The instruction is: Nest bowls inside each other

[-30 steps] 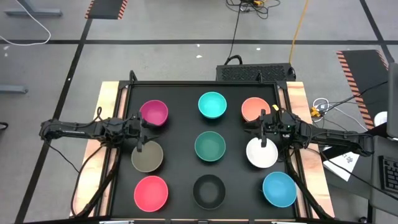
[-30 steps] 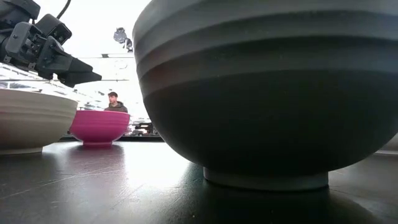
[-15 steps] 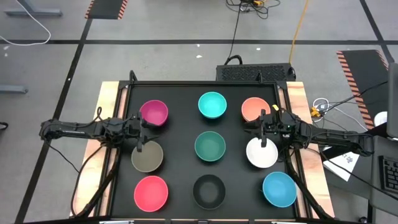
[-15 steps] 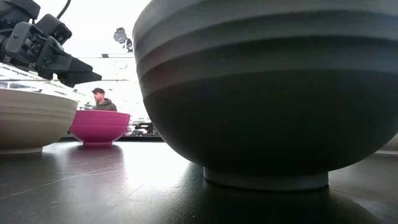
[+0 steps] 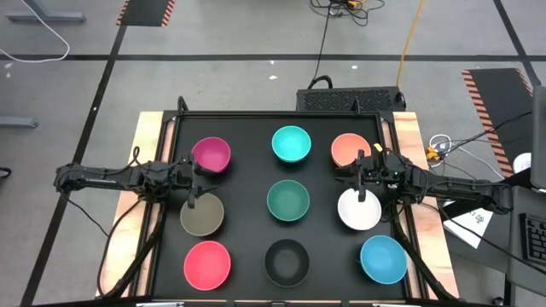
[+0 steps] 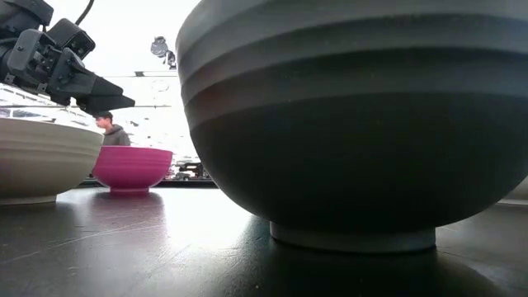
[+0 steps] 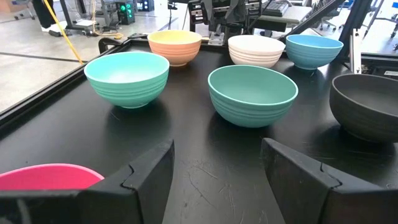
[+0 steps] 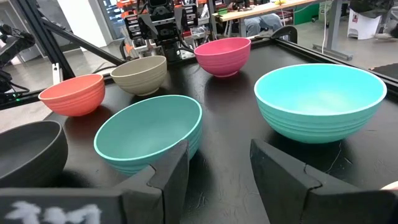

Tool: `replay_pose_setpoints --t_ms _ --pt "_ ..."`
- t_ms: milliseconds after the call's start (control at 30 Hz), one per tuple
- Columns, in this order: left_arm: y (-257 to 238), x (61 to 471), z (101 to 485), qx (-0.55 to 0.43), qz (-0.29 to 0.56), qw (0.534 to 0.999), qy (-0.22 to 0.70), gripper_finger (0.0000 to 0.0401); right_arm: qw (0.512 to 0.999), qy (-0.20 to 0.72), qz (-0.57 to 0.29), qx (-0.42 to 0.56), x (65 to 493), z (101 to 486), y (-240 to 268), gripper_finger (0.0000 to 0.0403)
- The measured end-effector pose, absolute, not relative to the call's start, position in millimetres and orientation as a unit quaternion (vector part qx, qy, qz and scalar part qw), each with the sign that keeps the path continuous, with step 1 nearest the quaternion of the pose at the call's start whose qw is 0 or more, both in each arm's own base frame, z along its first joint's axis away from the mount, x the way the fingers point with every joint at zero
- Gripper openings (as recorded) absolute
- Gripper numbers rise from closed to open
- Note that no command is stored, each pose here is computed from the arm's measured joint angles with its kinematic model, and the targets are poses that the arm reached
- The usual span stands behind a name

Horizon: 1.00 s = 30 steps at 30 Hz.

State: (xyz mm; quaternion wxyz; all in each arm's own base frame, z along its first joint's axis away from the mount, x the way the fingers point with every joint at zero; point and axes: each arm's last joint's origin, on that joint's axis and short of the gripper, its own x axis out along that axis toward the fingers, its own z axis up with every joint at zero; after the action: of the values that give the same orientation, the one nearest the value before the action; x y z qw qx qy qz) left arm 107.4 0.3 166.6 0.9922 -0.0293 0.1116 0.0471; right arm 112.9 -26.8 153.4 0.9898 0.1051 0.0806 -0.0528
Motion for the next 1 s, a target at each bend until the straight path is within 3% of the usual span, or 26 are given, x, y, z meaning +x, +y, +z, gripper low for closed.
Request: replay_pose_setpoints --t_ms 367,600,1000 --pt "0.3 107.4 166.5 -0.029 0.047 0.992 0.112 0.0244 0.99 0.081 -0.053 0.104 112.9 153.4 -26.8 0.0162" --pt "0.2 107.4 166.6 -0.029 0.047 0.992 0.112 0.0244 0.995 0.082 -0.048 0.037 113.0 153.9 -26.9 0.0162" --pt "0.2 107.4 166.5 -0.029 0.047 0.992 0.112 0.0244 0.994 0.072 -0.051 0.069 113.2 155.4 -27.0 0.0162"
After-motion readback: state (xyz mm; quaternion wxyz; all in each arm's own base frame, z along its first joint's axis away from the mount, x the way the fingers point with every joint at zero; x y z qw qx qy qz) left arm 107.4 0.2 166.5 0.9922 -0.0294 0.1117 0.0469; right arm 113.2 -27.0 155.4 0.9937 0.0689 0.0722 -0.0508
